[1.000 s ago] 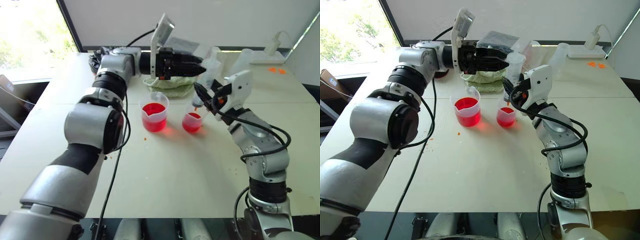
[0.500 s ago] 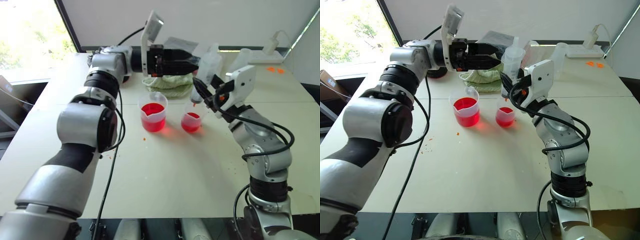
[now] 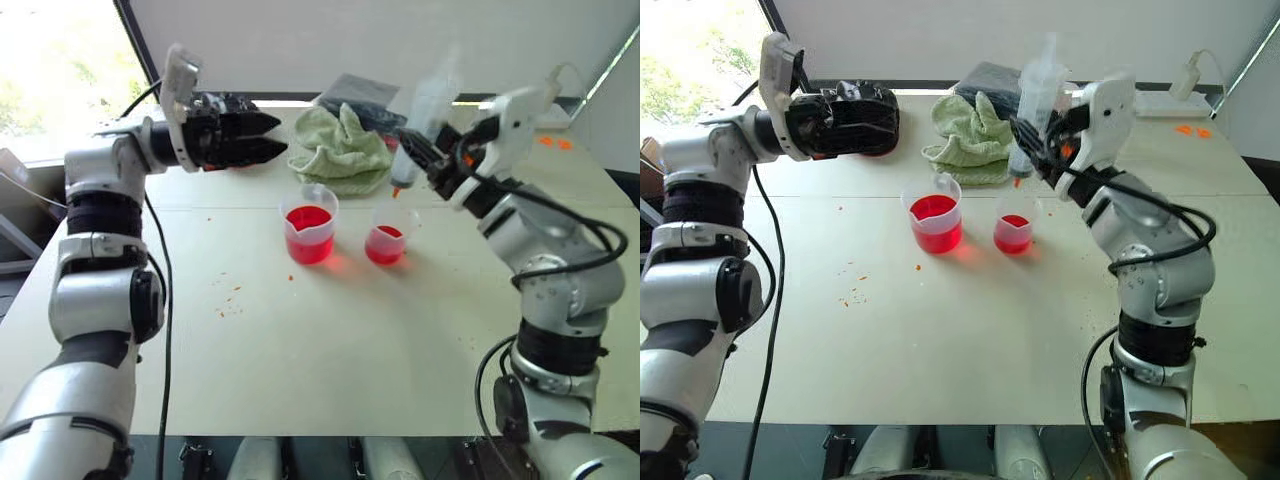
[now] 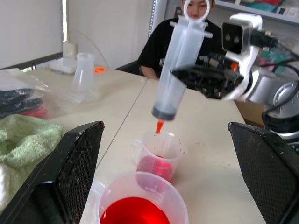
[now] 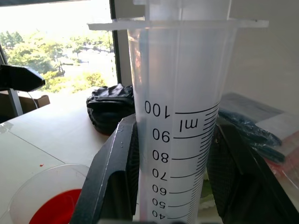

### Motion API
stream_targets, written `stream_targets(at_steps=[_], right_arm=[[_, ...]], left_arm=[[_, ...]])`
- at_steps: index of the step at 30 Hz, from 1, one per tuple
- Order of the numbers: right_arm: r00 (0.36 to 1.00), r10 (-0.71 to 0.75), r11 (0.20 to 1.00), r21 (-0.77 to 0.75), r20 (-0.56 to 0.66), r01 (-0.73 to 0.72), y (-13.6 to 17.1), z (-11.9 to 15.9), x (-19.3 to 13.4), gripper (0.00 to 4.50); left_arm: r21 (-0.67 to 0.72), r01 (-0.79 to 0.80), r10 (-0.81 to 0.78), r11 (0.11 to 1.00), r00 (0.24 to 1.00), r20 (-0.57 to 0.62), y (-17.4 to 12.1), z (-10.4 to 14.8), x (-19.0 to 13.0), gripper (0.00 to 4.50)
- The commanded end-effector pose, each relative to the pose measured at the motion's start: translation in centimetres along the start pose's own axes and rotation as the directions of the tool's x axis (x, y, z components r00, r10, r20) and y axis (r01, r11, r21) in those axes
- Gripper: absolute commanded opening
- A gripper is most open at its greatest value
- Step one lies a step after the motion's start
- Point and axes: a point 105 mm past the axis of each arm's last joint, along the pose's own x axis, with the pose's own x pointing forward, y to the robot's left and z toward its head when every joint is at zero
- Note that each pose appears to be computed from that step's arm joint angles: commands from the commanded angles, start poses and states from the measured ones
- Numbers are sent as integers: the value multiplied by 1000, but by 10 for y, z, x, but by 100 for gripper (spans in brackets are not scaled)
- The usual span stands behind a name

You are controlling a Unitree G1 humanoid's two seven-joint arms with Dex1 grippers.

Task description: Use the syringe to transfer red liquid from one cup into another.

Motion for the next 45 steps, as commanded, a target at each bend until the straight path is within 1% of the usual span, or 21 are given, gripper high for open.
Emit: stream_targets(at_steps=[1, 4, 6, 7, 8, 9, 10, 13, 17, 20, 24, 29, 32, 39, 45], right_arm=[[999, -48, 997, 65, -20, 50, -26, 26, -2, 143], [991, -58, 989, 129, -123, 74, -46, 34, 1, 143], [975, -70, 979, 172, -209, 107, -59, 35, 2, 143], [949, -96, 974, 167, -300, 152, -69, 30, 2, 143], [924, -118, 969, 161, -364, 187, -77, 26, 0, 143], [893, -101, 962, 186, -440, 200, -80, 20, -1, 143], [864, -109, 957, 184, -491, 226, -86, 15, -3, 143], [799, -123, 946, 173, -588, 273, -96, 4, -8, 143], [687, -140, 923, 156, -713, 351, -107, -26, -19, 143], [633, -119, 915, 163, -765, 370, -108, -47, -23, 143], [543, -88, 907, 158, -835, 390, -108, -84, -32, 143], [468, -87, 888, 144, -879, 437, -111, -111, -39, 143], [428, -69, 885, 143, -901, 444, -107, -123, -43, 143], [381, -58, 882, 132, -923, 453, -105, -134, -48, 143], [364, -49, 888, 126, -930, 442, -103, -141, -49, 143]], left_arm=[[47, -5, 2, 999, 998, 61, -18, 18, -3, 446], [37, -8, 6, 999, 998, 56, -28, 9, -6, 446], [31, -11, 9, 999, 999, 35, -35, 0, -8, 446], [23, -13, 12, 1000, 999, 35, -40, -2, -11, 446], [18, -15, 14, 1000, 999, 36, -44, -4, -14, 446], [11, -15, 14, 1000, 999, 30, -49, -7, -16, 446], [5, -16, 16, 1000, 1000, 20, -53, -11, -17, 446], [-11, -28, 28, 1000, 999, -23, -65, -27, -20, 446], [-44, -54, 52, 998, 998, -41, -74, -43, -23, 446], [-42, -68, 65, 997, 996, -58, -77, -52, -20, 446], [-44, -66, 63, 997, 996, -61, -82, -57, -17, 446], [-41, -72, 68, 997, 994, -84, -83, -68, -8, 446], [-43, -73, 70, 996, 995, -73, -83, -68, -6, 446], [-46, -80, 77, 996, 994, -74, -83, -67, -7, 446], [-45, -84, 81, 995, 994, -78, -83, -66, -8, 446]])
